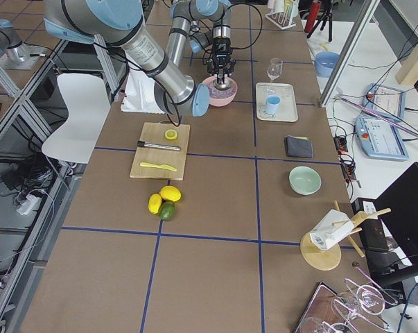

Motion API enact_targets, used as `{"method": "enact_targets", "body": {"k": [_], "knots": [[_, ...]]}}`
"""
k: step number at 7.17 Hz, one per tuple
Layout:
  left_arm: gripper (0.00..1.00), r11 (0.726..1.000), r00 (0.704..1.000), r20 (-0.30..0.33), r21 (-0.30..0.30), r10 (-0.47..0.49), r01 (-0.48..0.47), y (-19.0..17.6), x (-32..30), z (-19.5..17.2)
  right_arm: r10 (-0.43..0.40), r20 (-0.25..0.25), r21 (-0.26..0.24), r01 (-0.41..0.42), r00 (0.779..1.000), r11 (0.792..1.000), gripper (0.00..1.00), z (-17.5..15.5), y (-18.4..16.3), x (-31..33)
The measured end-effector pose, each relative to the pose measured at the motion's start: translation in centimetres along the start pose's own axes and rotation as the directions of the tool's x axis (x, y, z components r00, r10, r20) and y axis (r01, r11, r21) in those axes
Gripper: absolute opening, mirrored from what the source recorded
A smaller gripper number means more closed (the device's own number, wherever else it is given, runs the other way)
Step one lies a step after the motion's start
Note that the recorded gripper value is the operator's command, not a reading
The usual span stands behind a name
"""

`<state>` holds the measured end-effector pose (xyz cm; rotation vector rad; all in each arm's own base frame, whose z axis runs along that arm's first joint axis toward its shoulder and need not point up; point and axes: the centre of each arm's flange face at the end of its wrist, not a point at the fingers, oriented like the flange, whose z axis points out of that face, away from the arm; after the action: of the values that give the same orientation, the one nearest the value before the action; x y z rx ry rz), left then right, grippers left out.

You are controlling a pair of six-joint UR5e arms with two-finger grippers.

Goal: Put ice in cup with scoop
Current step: 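Swing the right arm over and lower the scoop into the ice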

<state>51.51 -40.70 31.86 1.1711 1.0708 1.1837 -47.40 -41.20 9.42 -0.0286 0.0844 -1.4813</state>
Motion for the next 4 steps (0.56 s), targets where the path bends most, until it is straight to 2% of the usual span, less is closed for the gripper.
{"method": "enact_targets", "body": {"k": [2,4], "knots": [[1.0,1.0,1.0,0.0,0.002,0.001,-0.001,-0.2,0.0,0.1,-0.035,-0.007,-0.098,0.035,0.999,0.995,0.0,0.4,-1.6,-0.7],[1.0,1.0,1.0,0.0,0.0,0.001,-0.001,-0.1,0.0,0.1,-0.051,-0.006,-0.137,0.05,0.999,0.989,0.0,0.7,-2.3,-1.1]]}}
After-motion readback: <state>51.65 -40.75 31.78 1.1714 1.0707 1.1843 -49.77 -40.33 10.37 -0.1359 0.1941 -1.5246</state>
